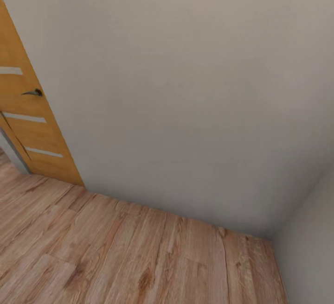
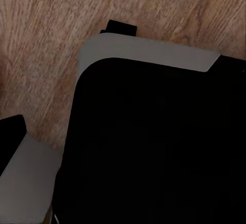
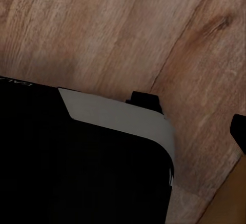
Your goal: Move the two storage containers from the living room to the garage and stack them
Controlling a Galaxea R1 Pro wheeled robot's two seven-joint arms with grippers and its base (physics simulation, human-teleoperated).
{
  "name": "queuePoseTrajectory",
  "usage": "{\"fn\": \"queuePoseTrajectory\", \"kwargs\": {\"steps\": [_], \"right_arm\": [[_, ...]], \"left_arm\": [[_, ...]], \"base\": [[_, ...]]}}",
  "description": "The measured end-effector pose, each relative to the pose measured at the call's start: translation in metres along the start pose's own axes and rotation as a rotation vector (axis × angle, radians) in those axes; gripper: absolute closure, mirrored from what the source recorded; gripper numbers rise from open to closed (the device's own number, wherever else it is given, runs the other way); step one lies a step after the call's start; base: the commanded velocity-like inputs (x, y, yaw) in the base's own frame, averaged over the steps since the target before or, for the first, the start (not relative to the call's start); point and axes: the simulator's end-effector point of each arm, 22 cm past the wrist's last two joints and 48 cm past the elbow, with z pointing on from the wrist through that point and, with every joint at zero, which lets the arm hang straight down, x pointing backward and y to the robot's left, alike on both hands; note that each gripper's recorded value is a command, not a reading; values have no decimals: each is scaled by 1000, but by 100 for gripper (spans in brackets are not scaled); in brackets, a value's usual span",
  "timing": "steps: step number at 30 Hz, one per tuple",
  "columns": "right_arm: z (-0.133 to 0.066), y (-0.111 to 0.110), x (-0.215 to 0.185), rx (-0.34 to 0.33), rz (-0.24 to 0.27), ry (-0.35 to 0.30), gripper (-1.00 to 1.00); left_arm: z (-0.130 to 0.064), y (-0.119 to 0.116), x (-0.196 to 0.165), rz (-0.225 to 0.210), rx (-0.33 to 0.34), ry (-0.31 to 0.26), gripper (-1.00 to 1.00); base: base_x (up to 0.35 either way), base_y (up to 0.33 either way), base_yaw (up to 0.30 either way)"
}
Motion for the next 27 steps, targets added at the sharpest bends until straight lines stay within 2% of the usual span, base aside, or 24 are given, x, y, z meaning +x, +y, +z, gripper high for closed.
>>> {"fn": "queuePoseTrajectory", "kwargs": {"steps": [14, 27], "right_arm": [[1, 1, 6, -3, 1, 16, -100], [0, -1, 8, 0, 3, 20, -100]], "left_arm": [[1, 1, 6, 2, -3, 15, -100], [1, 1, 7, 2, -3, 17, -100]], "base": [[24, 13, 204], [39, 0, 14]]}}
